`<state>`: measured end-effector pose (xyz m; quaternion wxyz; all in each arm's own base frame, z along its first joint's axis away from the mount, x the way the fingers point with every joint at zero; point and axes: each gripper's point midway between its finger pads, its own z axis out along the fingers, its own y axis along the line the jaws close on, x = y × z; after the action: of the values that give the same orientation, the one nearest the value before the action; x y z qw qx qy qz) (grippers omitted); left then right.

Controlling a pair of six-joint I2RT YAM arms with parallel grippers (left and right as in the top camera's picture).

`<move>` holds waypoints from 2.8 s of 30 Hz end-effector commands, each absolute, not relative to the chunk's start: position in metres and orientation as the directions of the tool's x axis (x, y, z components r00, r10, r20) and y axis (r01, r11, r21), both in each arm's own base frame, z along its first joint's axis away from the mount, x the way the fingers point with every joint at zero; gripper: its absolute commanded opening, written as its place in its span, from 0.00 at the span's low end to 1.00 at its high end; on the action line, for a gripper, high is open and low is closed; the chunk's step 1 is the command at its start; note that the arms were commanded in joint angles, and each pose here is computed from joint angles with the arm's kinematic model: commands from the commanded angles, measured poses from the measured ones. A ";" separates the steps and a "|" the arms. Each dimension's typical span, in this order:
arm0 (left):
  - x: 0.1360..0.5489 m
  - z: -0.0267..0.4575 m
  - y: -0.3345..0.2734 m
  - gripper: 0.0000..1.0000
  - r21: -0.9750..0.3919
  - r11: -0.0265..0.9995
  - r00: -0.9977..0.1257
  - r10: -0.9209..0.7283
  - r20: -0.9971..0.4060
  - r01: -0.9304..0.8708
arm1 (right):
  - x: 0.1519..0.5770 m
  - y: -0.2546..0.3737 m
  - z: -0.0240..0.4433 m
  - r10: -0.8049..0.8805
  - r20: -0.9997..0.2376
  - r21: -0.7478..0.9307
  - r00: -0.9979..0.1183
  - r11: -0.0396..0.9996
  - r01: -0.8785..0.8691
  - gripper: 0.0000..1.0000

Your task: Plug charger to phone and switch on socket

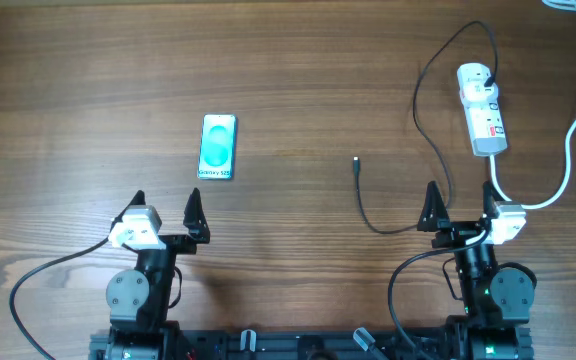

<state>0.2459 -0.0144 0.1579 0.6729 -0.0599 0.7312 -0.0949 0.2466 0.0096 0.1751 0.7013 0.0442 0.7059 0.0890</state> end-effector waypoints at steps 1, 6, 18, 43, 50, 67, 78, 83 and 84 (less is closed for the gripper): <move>0.245 0.158 -0.020 1.00 -0.210 0.975 -0.087 -0.203 -0.975 0.078 | 0.247 0.007 0.175 0.192 -0.981 0.192 -0.009 0.980 -0.052 1.00; 0.240 0.170 -0.030 1.00 -0.215 0.968 -0.107 -0.202 -0.974 0.131 | 0.247 0.007 0.175 0.191 -0.981 0.192 -0.009 0.980 -0.052 1.00; 0.227 0.215 -0.029 1.00 -0.212 0.968 -0.082 -0.202 -0.976 0.136 | 0.247 0.007 0.175 0.191 -0.981 0.192 -0.009 0.980 -0.052 1.00; 0.221 0.251 -0.029 1.00 -0.216 0.969 -0.171 -0.195 -0.966 0.117 | 0.247 0.007 0.175 0.192 -0.981 0.192 -0.010 0.980 -0.052 1.00; 0.245 0.272 -0.040 1.00 -0.234 0.961 -0.278 -0.187 -0.942 0.149 | 0.247 0.007 0.175 0.191 -0.981 0.192 -0.009 0.980 -0.052 1.00; 0.278 0.329 -0.044 1.00 -0.227 0.964 -0.414 -0.153 -0.898 0.136 | 0.247 0.007 0.175 0.192 -0.981 0.192 -0.010 0.980 -0.052 1.00; 0.326 0.286 -0.047 1.00 -0.249 0.966 -0.636 -0.149 -0.757 0.070 | 0.247 0.007 0.175 0.192 -0.981 0.192 -0.009 0.980 -0.052 1.00; 0.329 0.275 -0.057 1.00 -0.286 0.953 -0.673 -0.145 -0.725 0.103 | 0.247 0.007 0.175 0.191 -0.981 0.192 -0.009 0.980 -0.052 1.00; 0.330 0.274 -0.057 1.00 -0.286 0.953 -0.676 -0.144 -0.723 0.103 | 0.247 0.007 0.175 0.192 -0.981 0.192 -0.010 0.980 -0.052 1.00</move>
<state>0.3283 -0.0518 0.2695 0.4012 -0.0243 0.9050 -0.1391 0.2466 0.0096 0.1750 0.7010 0.0442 0.7062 0.0890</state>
